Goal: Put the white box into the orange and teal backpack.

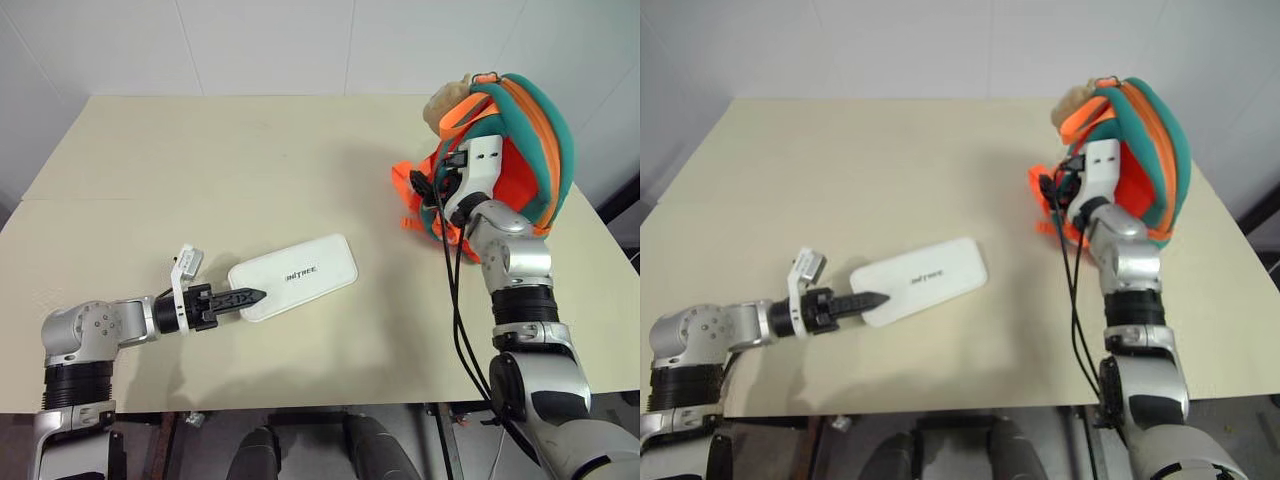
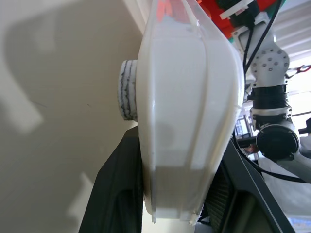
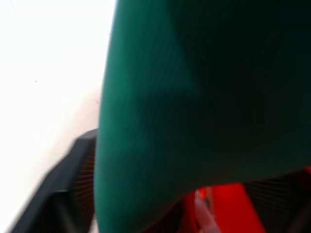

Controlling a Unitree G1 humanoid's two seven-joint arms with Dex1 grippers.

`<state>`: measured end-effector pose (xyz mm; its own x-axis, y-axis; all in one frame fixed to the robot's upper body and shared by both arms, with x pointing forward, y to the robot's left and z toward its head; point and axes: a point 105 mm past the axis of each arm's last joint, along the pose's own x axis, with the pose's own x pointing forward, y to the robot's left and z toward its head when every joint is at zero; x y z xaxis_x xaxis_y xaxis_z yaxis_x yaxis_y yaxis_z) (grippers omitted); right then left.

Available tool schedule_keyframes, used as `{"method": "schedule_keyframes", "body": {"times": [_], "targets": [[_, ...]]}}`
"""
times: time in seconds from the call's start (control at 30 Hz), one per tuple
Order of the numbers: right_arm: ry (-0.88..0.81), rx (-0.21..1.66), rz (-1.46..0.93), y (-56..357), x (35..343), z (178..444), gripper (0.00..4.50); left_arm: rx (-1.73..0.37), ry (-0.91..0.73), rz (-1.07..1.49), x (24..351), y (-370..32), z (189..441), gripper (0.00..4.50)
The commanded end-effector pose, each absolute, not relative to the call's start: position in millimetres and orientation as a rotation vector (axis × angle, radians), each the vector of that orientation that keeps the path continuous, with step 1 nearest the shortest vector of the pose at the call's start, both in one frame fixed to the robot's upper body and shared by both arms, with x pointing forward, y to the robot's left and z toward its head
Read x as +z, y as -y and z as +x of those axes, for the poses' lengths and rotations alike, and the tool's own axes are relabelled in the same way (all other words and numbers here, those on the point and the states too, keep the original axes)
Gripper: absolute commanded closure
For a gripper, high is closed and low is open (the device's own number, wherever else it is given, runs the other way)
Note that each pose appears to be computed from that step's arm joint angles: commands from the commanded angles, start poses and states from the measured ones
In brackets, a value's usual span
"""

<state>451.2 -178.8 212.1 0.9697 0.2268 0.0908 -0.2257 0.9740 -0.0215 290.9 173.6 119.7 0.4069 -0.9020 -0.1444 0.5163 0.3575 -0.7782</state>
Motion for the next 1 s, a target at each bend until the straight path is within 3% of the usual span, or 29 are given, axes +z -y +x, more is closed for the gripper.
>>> {"method": "schedule_keyframes", "body": {"times": [0.03,0.23,0.43,0.6,0.83,1.0], "targets": [[0.171,0.254,-0.021,173.0,229.6,451.0,1.99,-0.972,-0.607,-0.697,122.1,-177.1,290.6,3.26],[0.221,0.347,0.022,159.1,239.0,443.6,3.94,-0.952,-0.584,-0.694,123.4,-181.5,293.6,3.26],[0.253,0.711,0.075,112.1,262.7,405.5,3.94,-0.922,-0.513,-0.670,131.3,-195.0,304.4,3.26],[0.213,1.176,0.107,81.4,278.4,329.6,3.94,-0.856,-0.415,-0.657,131.7,-223.7,314.0,3.26],[-0.079,1.520,0.148,95.4,268.7,253.1,3.94,-0.770,-0.280,-0.634,137.3,-266.1,311.6,3.26],[-0.373,1.612,0.160,122.3,250.2,221.9,3.94,-0.780,-0.278,-0.571,131.6,-269.8,299.6,3.26]]}}
